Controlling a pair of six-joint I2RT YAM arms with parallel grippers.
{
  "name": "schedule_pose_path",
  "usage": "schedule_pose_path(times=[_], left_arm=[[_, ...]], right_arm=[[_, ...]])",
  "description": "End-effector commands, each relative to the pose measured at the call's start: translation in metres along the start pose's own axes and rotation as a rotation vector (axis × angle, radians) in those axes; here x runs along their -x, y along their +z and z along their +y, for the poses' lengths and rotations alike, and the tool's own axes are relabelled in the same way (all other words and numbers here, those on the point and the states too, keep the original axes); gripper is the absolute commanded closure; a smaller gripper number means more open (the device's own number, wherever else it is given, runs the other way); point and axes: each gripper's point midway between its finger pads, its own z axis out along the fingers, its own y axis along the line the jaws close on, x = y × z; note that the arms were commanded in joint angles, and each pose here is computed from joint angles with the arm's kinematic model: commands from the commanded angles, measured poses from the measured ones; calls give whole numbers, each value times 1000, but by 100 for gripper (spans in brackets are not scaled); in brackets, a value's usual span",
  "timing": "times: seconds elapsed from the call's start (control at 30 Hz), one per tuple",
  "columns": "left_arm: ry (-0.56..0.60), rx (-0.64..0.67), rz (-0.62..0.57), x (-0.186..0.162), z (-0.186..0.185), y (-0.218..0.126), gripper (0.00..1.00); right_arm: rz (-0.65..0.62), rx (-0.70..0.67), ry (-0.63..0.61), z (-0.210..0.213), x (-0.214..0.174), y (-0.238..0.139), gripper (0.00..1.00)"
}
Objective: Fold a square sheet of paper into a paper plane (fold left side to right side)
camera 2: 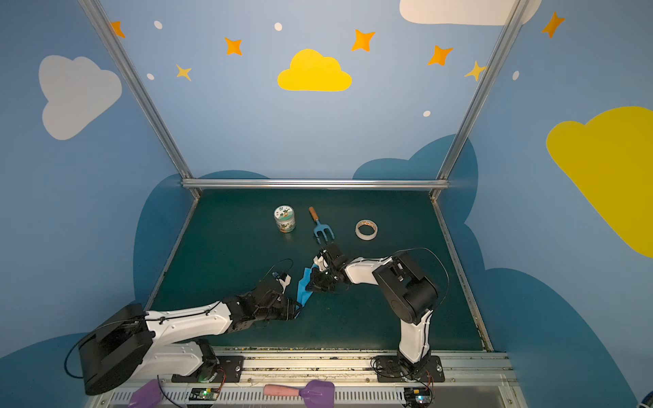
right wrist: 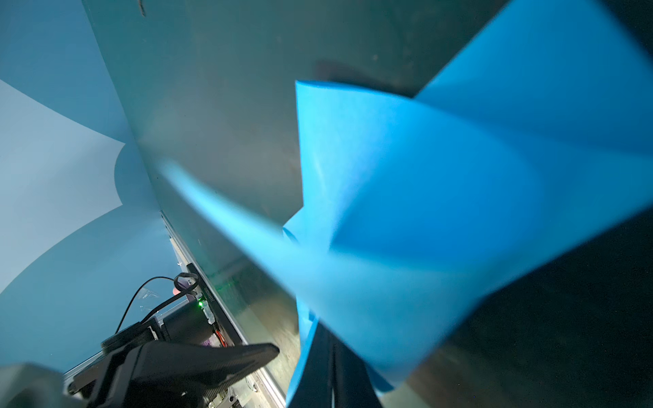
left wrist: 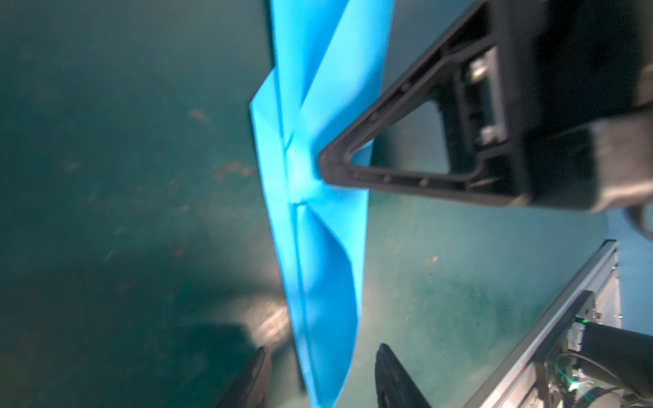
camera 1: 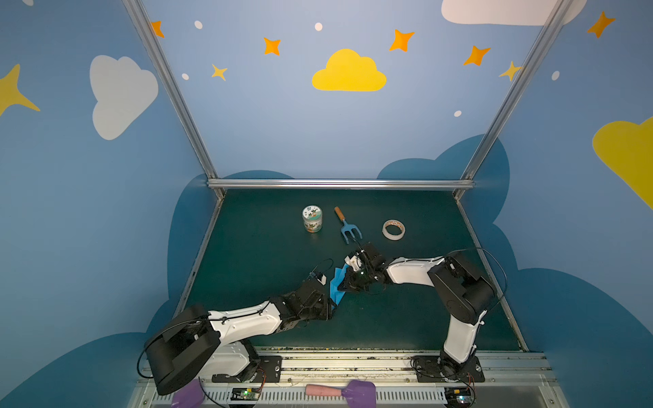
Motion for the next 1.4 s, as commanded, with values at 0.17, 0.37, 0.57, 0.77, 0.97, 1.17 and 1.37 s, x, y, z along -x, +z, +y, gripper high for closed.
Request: schedule_pose_path(times=[0.17, 0.37, 0.57, 0.77, 0.97, 1.17, 1.37], left_arm=[[24, -28, 21, 7, -16, 11, 57], [28, 3, 41, 2, -8, 18, 60], [26, 37, 60, -6, 4, 25, 68], [13, 52, 55, -13, 15, 27, 88], [-5, 48, 49, -18, 22, 27, 97], [-11, 23, 41, -19, 21, 23, 97], [-7, 12, 42, -19, 20, 23, 97]], right_arm=[[24, -69, 35, -24, -11, 8, 96], [24, -67, 36, -24, -11, 8, 96], [23, -61, 35, -21, -11, 7, 96], [23, -35, 30, -11, -9, 3, 96], [-4, 3, -8, 11, -6, -15, 92], [-24, -10, -48, 15, -19, -38, 71], [4, -47, -75, 3, -43, -46, 76]])
